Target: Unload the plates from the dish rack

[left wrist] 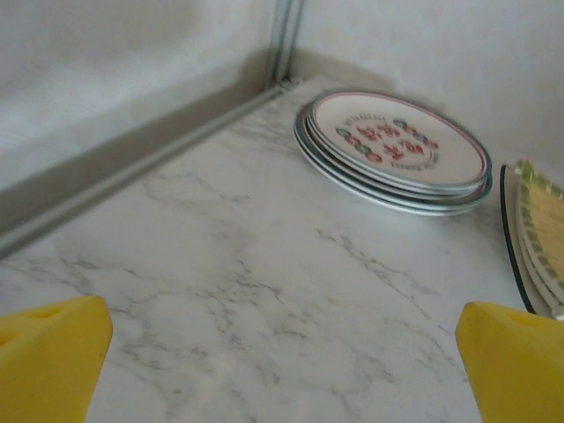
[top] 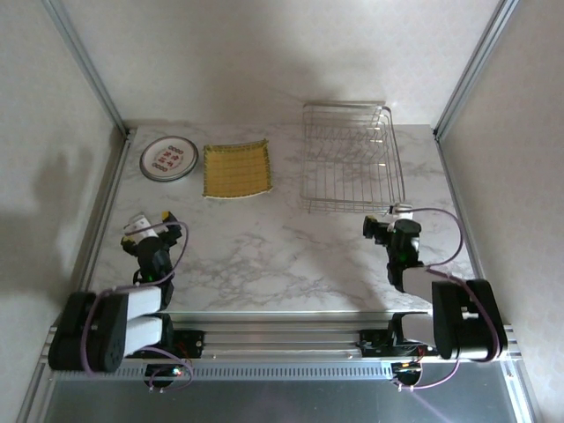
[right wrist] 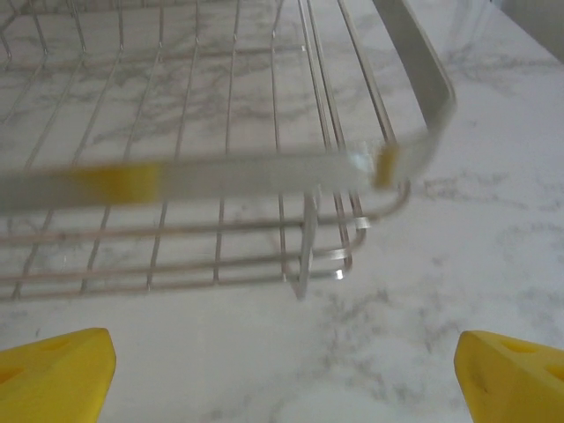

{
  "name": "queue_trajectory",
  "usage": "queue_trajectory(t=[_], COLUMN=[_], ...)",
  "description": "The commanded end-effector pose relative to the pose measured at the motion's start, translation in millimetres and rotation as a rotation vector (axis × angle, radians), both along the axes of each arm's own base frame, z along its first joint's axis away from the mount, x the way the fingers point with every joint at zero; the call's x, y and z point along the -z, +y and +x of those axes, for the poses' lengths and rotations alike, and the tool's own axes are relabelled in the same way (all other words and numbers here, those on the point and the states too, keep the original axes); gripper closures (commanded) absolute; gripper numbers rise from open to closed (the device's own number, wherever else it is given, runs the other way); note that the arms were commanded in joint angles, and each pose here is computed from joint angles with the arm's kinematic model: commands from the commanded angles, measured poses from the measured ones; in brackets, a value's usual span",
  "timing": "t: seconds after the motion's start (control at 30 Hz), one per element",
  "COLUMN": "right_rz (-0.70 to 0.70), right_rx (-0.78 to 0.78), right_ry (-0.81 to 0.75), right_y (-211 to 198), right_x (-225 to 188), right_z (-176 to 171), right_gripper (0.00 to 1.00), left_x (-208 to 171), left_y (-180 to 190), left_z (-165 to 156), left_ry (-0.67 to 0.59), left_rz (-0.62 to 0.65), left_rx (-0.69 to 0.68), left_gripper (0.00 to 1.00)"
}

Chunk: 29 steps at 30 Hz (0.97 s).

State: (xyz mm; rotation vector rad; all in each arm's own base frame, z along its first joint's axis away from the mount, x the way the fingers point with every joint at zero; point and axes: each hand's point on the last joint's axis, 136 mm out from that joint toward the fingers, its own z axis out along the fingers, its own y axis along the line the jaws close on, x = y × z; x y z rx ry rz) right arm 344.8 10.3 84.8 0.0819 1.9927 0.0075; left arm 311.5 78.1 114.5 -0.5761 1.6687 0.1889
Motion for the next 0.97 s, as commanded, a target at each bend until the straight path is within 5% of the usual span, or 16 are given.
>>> queue_trajectory(t=[0.0, 0.2, 0.93], right_rz=[-0.035, -0.056, -0.03], right_rx=[-0.02, -0.03, -0.05], right_ry=[-0.107, -0.055, -0.037], right_y=[4.2, 6.9, 6.5], right_x=[-32.0, -1.8, -0.3], right_z=[28.6, 46.4, 49.7], right_gripper=[0.01, 0.01, 0.01], left_x=[-36.5, -37.7, -19.1], left_y=[-9.5, -6.4, -24.1], left_z=[38.8, 32.0, 55.0], left_ry=[-0.1, -0.186, -0.094], left_rz=[0.008, 0.032, 0.067], left_rx=[0.086, 0.125, 0.216], left_gripper=[0.0, 0.0, 0.0])
